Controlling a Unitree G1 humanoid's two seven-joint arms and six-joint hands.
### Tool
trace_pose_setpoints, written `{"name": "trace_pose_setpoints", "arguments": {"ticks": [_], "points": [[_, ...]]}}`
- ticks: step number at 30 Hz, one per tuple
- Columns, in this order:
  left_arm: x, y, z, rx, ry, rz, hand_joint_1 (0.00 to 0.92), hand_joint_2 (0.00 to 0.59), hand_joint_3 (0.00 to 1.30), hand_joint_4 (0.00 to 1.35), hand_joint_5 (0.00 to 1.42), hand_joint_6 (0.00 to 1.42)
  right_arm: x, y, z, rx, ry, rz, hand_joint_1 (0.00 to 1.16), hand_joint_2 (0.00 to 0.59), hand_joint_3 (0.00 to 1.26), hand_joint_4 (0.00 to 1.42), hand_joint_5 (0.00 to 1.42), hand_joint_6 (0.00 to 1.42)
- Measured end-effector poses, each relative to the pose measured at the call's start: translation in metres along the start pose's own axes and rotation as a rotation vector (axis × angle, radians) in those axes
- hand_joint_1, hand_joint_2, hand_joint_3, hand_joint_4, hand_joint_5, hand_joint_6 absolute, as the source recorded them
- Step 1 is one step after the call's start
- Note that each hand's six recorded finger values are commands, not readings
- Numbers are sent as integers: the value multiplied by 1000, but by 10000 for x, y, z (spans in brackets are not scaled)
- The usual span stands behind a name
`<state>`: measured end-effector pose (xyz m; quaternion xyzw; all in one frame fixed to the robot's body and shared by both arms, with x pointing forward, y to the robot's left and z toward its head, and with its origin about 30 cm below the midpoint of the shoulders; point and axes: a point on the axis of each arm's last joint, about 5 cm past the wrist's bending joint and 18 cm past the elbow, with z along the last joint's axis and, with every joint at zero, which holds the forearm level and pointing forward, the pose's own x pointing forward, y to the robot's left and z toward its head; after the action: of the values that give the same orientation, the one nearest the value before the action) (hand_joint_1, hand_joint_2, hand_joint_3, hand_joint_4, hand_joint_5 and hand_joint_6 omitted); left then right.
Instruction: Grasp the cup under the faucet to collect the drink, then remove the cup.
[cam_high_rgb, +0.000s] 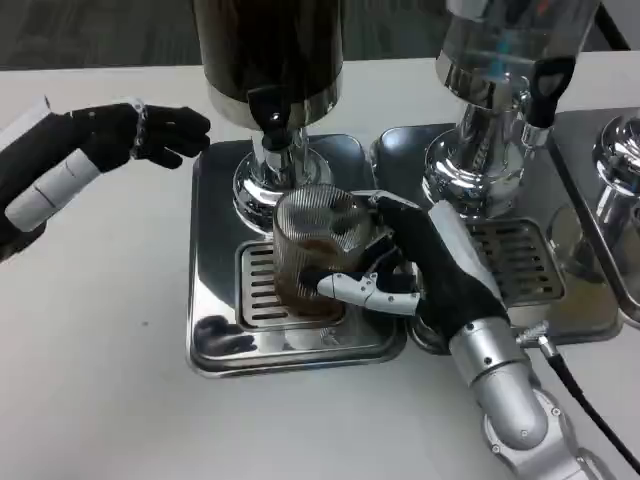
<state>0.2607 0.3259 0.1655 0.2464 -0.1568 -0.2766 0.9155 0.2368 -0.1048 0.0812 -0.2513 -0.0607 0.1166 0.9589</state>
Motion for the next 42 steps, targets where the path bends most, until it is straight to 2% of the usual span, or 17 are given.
{"name": "trace_pose_setpoints", "arguments": {"ticks": [7, 13, 20, 28, 33, 42], "points": [[6, -13, -8, -5, -1, -1, 0, 112, 362, 339, 311, 348, -26, -61, 43, 11, -29, -34, 711, 230, 533, 654, 711, 796], [9, -17, -10, -7, -1, -2, 0, 112, 358, 333, 311, 348, -55, -100, 53, 13, -34, -55, 709, 231, 533, 661, 711, 798], [11, -20, -11, -8, -1, -2, 0, 113, 357, 329, 312, 348, -72, -152, 65, 3, -27, -71, 708, 234, 533, 663, 714, 801], [10, -20, -9, -3, -5, -2, 0, 113, 357, 328, 308, 348, -137, -246, 41, -30, -6, -78, 707, 238, 538, 663, 720, 820], [1, -27, -2, 18, -17, -3, 0, 113, 357, 318, 301, 348, -201, -277, 40, -40, 7, -75, 713, 242, 546, 670, 726, 824], [-104, -108, 6, 83, -40, -31, 0, 113, 348, 266, 274, 339, -302, -386, 66, -64, 7, -84, 717, 244, 548, 674, 728, 826]]}}
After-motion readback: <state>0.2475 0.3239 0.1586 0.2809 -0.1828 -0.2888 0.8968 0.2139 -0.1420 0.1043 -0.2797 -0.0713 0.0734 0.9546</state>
